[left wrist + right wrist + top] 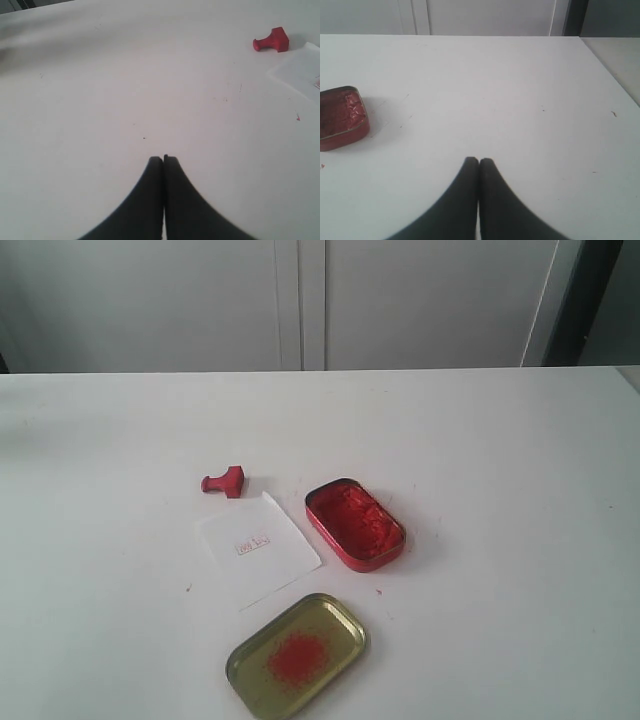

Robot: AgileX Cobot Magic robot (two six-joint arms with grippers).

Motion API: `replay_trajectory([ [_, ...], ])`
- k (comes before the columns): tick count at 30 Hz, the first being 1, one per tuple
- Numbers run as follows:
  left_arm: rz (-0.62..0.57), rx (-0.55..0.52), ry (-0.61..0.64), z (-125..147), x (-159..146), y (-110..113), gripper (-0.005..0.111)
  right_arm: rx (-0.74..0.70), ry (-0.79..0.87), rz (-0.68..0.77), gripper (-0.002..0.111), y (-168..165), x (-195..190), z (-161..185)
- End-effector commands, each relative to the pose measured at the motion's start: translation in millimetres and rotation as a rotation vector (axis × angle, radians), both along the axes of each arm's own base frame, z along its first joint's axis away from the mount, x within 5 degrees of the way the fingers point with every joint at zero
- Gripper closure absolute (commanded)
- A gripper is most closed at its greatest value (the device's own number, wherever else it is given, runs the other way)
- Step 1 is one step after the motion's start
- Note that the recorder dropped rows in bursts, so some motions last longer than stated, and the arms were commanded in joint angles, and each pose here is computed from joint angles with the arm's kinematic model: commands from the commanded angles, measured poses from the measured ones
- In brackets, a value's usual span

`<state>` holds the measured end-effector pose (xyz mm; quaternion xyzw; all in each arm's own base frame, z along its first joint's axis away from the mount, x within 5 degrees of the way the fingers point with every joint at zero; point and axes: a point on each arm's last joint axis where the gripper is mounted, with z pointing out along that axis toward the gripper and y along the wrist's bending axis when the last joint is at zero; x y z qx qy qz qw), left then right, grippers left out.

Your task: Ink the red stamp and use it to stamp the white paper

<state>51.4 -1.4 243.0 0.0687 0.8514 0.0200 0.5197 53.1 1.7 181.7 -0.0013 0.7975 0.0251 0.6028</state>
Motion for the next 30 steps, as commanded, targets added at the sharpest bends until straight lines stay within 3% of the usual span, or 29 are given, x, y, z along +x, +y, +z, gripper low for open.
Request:
replay_trajectory([
  [1,-0.001,0.011,-0.038,-12.7,-6.7,1.1,0.107,-0.005,-0.013,0.001,0.108,-0.1,0.2,-0.1],
  [8,-0.004,0.007,-0.106,-29.6,-8.4,0.9,0.107,-0.005,-0.013,0.001,0.108,-0.1,0.2,-0.1],
  [30,0.065,-0.027,-0.043,-53.7,-8.4,2.4,0.107,-0.005,-0.013,0.001,0.108,-0.1,0.2,-0.1],
])
